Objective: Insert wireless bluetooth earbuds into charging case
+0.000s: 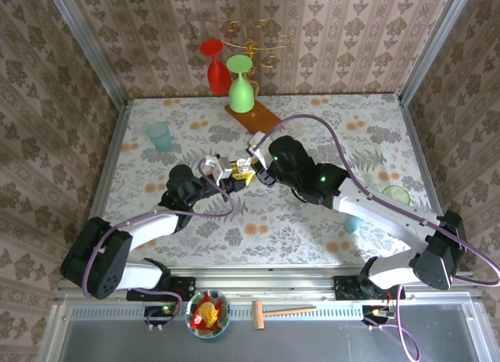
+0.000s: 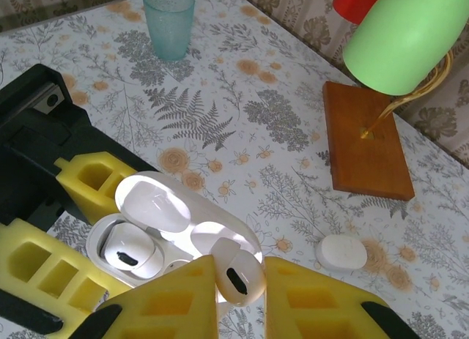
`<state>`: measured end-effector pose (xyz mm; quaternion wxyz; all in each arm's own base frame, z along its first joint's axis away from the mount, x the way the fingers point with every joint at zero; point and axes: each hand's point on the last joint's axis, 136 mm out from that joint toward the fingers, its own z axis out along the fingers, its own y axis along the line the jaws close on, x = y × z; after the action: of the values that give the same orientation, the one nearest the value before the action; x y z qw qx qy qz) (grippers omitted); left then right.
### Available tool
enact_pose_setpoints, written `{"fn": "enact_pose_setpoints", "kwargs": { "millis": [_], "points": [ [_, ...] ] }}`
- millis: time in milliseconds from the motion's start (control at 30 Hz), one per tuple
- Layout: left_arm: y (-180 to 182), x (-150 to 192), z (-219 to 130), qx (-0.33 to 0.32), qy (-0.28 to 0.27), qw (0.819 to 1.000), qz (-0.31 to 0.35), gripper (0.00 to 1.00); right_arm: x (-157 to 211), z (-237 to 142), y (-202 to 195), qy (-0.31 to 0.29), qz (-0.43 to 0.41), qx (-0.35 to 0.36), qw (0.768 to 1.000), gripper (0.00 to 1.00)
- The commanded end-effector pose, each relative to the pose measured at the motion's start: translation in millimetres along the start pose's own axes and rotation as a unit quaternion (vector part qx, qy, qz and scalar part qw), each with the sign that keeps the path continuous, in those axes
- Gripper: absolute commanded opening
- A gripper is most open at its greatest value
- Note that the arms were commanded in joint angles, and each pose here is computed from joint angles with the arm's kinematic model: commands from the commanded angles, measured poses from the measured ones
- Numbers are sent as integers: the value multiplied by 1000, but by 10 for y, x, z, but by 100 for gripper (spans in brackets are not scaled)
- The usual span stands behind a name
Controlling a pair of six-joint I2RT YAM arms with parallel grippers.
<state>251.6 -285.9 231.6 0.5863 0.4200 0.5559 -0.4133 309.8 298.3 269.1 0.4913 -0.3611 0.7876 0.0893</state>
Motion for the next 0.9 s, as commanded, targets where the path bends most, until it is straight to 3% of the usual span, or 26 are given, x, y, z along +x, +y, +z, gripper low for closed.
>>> {"fn": "enact_pose_setpoints", "kwargs": {
  "millis": [0,500,767,867],
  "points": [
    [-28,-199,32,11,-21,1000,5,2,-89,-17,3,-7,-14,1,1000,18],
    [-15,-263,43,10,-25,1000,-3,2,68,-13,81,21,-59,-13,998,18],
    [-13,-256,48,11,-25,1000,-4,2,93,76,238,25,-57,-51,997,22],
    [-12,-234,45,10,-23,1000,-6,2,98,85,237,27,-57,-50,997,27]
  ]
}}
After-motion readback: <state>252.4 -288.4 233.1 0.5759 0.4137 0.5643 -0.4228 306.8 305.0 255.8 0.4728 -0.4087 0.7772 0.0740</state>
